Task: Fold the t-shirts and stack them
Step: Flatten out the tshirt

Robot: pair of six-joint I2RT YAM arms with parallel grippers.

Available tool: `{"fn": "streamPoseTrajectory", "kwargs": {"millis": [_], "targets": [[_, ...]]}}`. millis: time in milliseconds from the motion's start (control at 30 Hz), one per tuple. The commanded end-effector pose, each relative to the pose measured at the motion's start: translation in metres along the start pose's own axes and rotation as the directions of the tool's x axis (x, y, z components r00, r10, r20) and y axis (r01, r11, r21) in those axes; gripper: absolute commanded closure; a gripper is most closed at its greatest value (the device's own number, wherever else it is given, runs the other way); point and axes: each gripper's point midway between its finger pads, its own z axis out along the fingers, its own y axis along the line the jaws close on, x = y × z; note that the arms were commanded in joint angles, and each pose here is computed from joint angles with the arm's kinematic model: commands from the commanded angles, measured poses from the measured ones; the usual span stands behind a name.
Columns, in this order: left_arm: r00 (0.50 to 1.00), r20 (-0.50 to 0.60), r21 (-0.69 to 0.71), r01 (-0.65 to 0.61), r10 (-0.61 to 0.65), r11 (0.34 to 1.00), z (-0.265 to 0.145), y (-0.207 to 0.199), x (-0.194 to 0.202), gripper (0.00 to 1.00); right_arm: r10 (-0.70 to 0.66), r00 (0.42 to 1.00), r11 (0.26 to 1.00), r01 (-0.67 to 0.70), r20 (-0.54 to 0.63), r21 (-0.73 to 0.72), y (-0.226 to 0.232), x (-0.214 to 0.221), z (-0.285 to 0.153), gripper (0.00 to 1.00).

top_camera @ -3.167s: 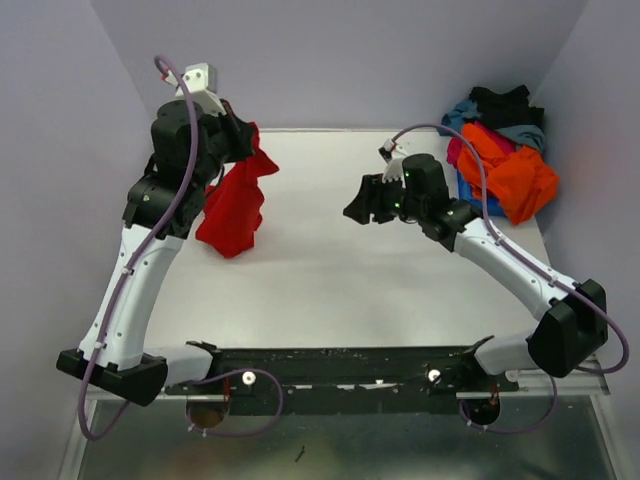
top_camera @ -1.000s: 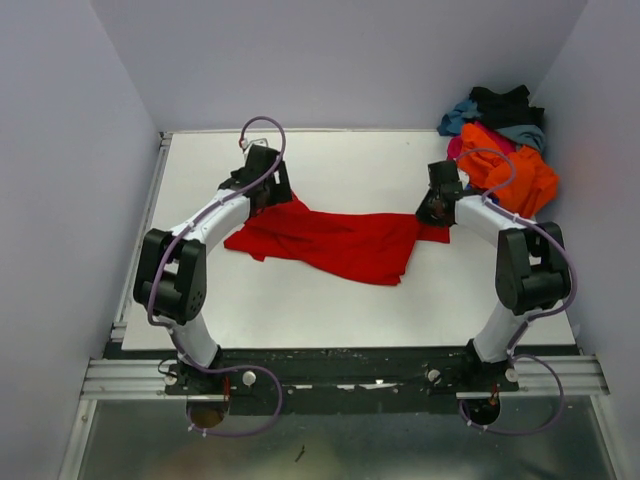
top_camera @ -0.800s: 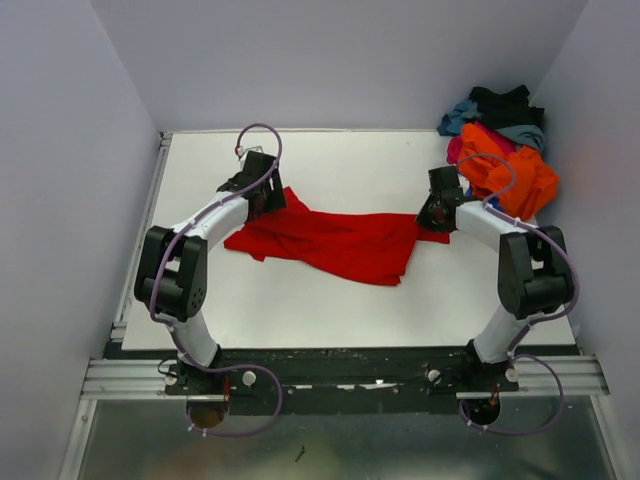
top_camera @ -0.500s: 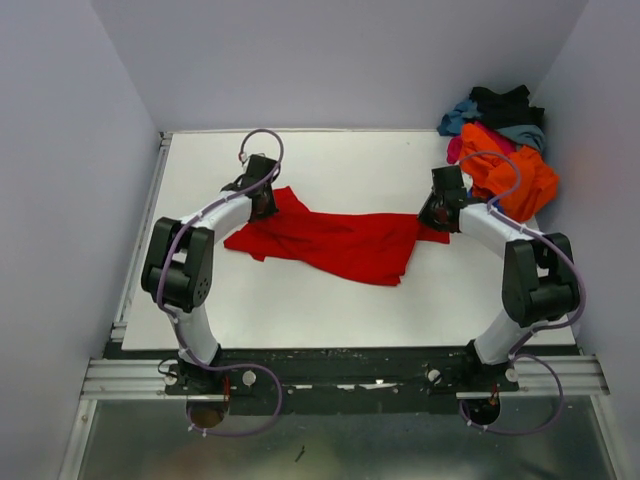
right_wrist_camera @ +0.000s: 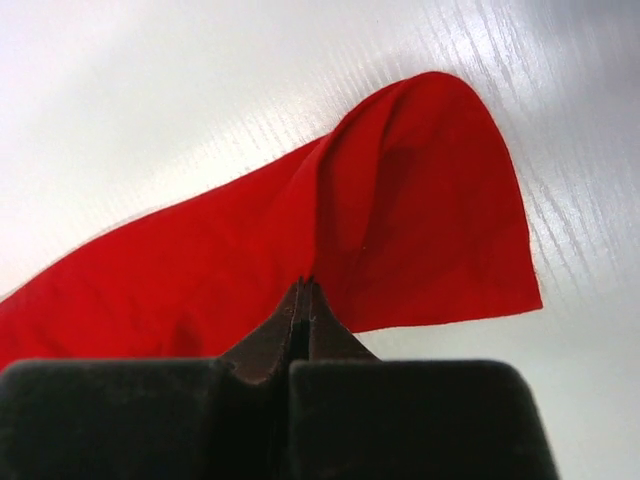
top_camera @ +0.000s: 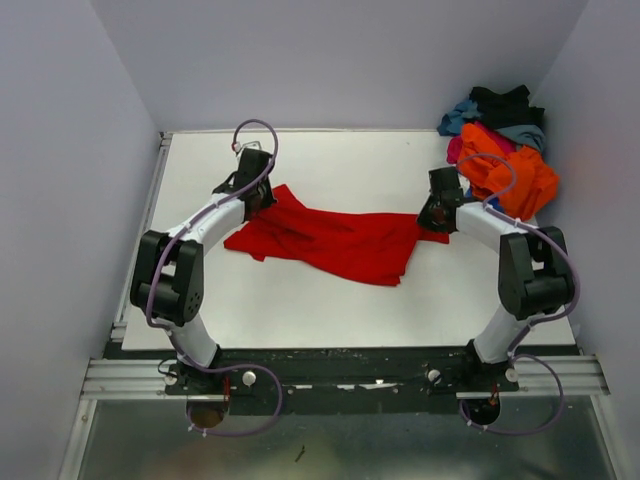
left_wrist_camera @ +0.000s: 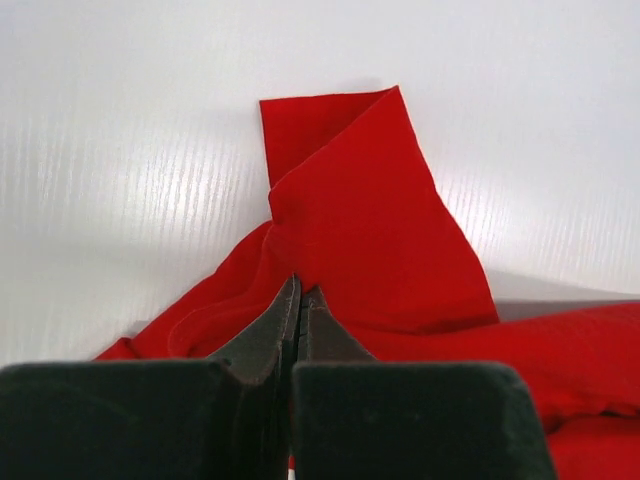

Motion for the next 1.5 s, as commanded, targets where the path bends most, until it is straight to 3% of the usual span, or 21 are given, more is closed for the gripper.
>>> {"fn": "streamPoseTrajectory", "kwargs": {"millis": [0, 300, 600, 733, 900, 1100, 1233, 1467], "targets": [[0.998, 0.066, 0.041, 0.023, -0.026, 0.999, -0.013, -0.010, -0.028, 1.00, 0.002, 0.995, 0.999, 0.002, 0.099, -0.036, 0.011, -0.031, -0.023, 0.99], [0.976, 0.214, 0.040, 0.030, -0.038, 0.999, -0.056, -0.023, -0.122, 1.00, -0.038, 0.948, 0.936, 0.145, 0.317, -0.322, 0.076, -0.107, -0.123, 0.99], [0.899, 0.434, -0.010, 0.066, -0.055, 0.998, -0.169, -0.004, -0.228, 1.00, -0.005, 0.856, 0.784, 0.324, 0.517, -0.529, 0.128, -0.168, -0.264, 0.99], [0.843, 0.532, -0.009, 0.101, -0.081, 0.995, -0.237, 0.014, -0.238, 1.00, 0.010, 0.842, 0.720, 0.369, 0.540, -0.588, 0.124, -0.153, -0.312, 0.99], [0.803, 0.588, -0.005, 0.126, -0.099, 0.992, -0.300, 0.042, -0.214, 1.00, -0.001, 0.840, 0.657, 0.410, 0.542, -0.633, 0.103, -0.112, -0.349, 0.99], [0.733, 0.674, -0.011, 0.130, -0.089, 0.991, -0.382, 0.063, -0.222, 1.00, 0.036, 0.809, 0.669, 0.417, 0.587, -0.615, 0.075, -0.100, -0.397, 0.99], [0.758, 0.649, -0.018, 0.105, -0.068, 0.994, -0.366, 0.049, -0.240, 1.00, 0.025, 0.848, 0.748, 0.335, 0.529, -0.573, 0.072, -0.111, -0.373, 0.99], [0.847, 0.528, -0.009, 0.072, -0.057, 0.997, -0.230, 0.005, -0.267, 1.00, 0.020, 0.893, 0.853, 0.219, 0.450, -0.473, 0.097, -0.152, -0.280, 0.99]]}}
